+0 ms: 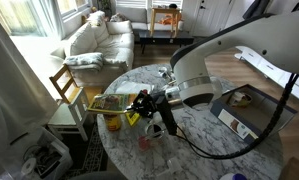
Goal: Place a book on the brown bottle
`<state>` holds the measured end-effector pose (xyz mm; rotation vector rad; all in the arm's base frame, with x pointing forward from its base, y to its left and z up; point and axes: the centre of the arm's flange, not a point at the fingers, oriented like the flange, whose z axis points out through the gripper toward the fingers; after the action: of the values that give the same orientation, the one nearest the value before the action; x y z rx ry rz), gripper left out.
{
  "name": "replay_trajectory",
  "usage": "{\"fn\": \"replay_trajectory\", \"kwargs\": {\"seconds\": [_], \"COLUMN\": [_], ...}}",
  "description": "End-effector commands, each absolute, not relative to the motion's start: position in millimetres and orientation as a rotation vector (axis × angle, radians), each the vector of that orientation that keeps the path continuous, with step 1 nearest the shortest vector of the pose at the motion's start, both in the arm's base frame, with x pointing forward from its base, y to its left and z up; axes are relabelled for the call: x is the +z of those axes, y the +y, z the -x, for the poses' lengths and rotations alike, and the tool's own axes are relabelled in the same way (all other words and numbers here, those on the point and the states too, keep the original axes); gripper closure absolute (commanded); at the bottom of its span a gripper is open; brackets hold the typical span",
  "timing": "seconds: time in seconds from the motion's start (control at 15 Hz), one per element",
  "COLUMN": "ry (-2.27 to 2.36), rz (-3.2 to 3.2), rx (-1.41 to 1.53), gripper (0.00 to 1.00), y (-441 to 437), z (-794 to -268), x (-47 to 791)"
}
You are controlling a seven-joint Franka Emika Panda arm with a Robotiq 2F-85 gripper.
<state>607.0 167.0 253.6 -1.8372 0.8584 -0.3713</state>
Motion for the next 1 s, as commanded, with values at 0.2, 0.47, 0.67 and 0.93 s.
{"fn": "replay_trajectory", "kwargs": {"seconds": [0.2, 0.47, 0.67, 0.93], "ry": [0.851, 0.869, 0.875, 0.874], "rz": [1.849, 1.855, 1.858, 1.864], "rx": [-0.348, -0.349, -0.344, -0.338], "gripper": [0.98, 0.61, 0.36, 0.08], "y": [171.9, 170.6, 169.6, 168.9], "z": [-605.9, -606.0, -605.6, -605.1], "x": [245.7, 245.8, 244.2, 242.3]}}
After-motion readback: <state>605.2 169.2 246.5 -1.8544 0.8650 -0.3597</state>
